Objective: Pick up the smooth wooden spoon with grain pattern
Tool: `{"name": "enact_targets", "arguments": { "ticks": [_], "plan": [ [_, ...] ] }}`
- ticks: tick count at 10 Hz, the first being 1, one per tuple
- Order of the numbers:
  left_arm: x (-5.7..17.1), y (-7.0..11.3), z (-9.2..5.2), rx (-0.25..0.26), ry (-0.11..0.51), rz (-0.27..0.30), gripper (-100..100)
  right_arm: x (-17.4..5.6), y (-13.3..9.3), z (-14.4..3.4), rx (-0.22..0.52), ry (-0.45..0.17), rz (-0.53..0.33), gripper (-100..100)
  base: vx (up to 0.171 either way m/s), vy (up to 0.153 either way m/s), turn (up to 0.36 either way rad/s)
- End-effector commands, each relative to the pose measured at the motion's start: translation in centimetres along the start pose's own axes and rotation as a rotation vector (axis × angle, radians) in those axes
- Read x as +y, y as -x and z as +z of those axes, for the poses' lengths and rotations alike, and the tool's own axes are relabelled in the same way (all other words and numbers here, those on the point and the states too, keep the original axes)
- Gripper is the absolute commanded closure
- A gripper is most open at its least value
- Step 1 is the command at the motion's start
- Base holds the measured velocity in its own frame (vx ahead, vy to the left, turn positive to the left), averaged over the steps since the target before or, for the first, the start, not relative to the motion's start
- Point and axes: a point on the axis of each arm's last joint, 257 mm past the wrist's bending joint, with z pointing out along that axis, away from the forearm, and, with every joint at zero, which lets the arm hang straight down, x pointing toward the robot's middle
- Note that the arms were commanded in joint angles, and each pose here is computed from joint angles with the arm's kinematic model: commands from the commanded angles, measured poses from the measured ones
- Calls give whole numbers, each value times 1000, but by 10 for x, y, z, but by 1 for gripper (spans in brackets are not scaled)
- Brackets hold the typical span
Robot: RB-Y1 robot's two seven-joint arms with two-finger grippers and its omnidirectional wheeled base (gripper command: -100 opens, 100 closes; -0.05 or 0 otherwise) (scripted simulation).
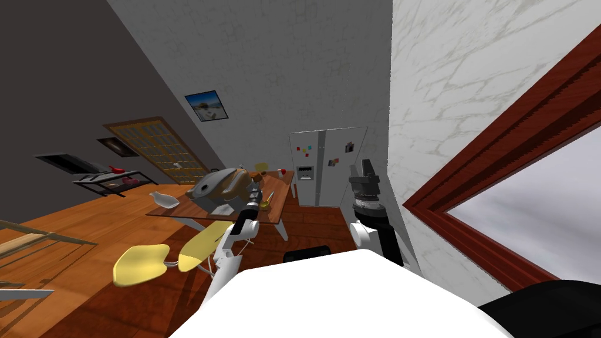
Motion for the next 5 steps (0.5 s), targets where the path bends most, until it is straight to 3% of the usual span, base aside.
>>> {"name": "enact_targets", "arguments": {
  "ticks": [1,5],
  "plan": [
    [12,2,3,0,44,-2,-100,0,0,0,0,0,0,0,-20,20,-30],
    [53,5,15,-1,176,-17,-100,0,0,0,0,0,0,0,-19,29,-39]
  ]
}}
